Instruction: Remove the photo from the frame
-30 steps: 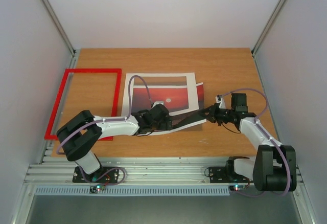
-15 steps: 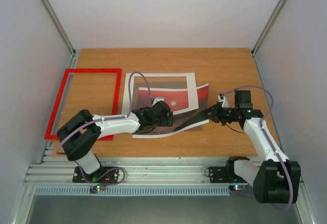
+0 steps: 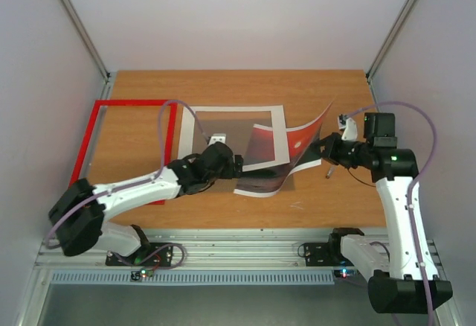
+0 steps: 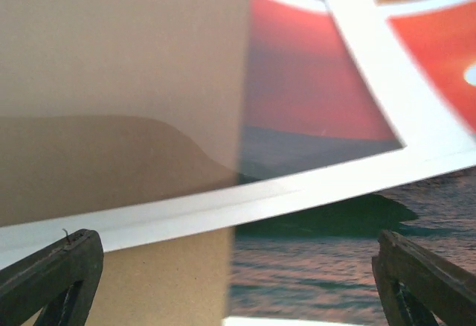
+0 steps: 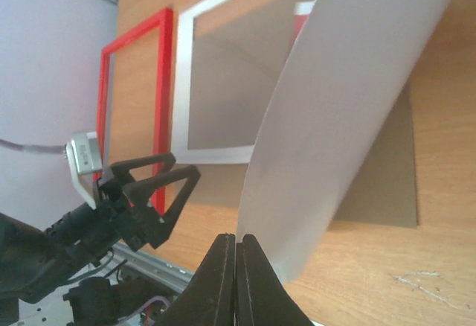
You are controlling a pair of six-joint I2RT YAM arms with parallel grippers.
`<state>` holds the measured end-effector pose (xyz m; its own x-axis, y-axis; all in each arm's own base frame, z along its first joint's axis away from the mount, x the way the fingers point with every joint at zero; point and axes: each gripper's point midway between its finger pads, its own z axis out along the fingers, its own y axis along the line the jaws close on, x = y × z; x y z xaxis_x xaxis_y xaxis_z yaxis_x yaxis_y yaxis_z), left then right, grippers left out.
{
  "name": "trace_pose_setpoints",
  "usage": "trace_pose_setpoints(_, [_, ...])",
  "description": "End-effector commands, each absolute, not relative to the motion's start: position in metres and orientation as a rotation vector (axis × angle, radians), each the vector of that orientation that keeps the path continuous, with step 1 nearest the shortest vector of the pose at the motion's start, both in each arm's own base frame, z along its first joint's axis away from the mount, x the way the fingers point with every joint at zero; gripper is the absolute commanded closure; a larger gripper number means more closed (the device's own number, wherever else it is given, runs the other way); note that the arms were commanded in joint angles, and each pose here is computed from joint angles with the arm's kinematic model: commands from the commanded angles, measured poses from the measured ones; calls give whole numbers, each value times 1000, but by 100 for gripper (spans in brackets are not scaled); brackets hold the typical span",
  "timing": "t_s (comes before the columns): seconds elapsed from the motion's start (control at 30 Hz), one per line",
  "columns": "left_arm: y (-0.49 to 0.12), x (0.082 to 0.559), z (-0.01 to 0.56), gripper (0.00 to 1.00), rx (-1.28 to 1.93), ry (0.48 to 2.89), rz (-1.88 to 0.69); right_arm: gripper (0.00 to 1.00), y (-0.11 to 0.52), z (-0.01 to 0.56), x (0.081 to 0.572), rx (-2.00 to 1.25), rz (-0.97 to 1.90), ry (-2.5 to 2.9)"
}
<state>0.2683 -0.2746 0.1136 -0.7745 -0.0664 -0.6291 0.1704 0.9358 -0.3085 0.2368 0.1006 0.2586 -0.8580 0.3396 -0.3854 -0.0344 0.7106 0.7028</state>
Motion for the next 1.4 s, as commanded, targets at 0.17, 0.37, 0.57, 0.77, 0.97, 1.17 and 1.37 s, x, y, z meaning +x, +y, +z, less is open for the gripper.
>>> trace_pose_setpoints(0.17, [-215, 264, 155, 1, -19, 2288, -402, 98, 91, 334, 223, 155, 879, 2372])
trace_pose_setpoints(0.37, [-182, 258, 166, 1, -54, 2254, -324, 98, 97, 376, 230, 94, 906, 2319])
trace_pose_setpoints(0.57, [-159, 255, 172, 1, -89, 2230, -264, 97, 121, 416, 236, -28, 964, 2275])
trace_pose_setpoints(0.77, [-139, 250, 183, 1, -112, 2199, -202, 97, 168, 425, 246, -189, 964, 2306])
trace_pose_setpoints(0.97, [-109, 236, 200, 1, -162, 2155, -152, 97, 230, 431, 263, -336, 999, 2300])
trace_pose_setpoints(1.17, [-85, 220, 223, 1, -195, 2085, -177, 98, 302, 449, 276, -480, 1139, 2247])
trace_pose_setpoints(1.37, [-65, 208, 236, 1, -220, 2053, -163, 98, 354, 468, 295, -504, 1288, 2184])
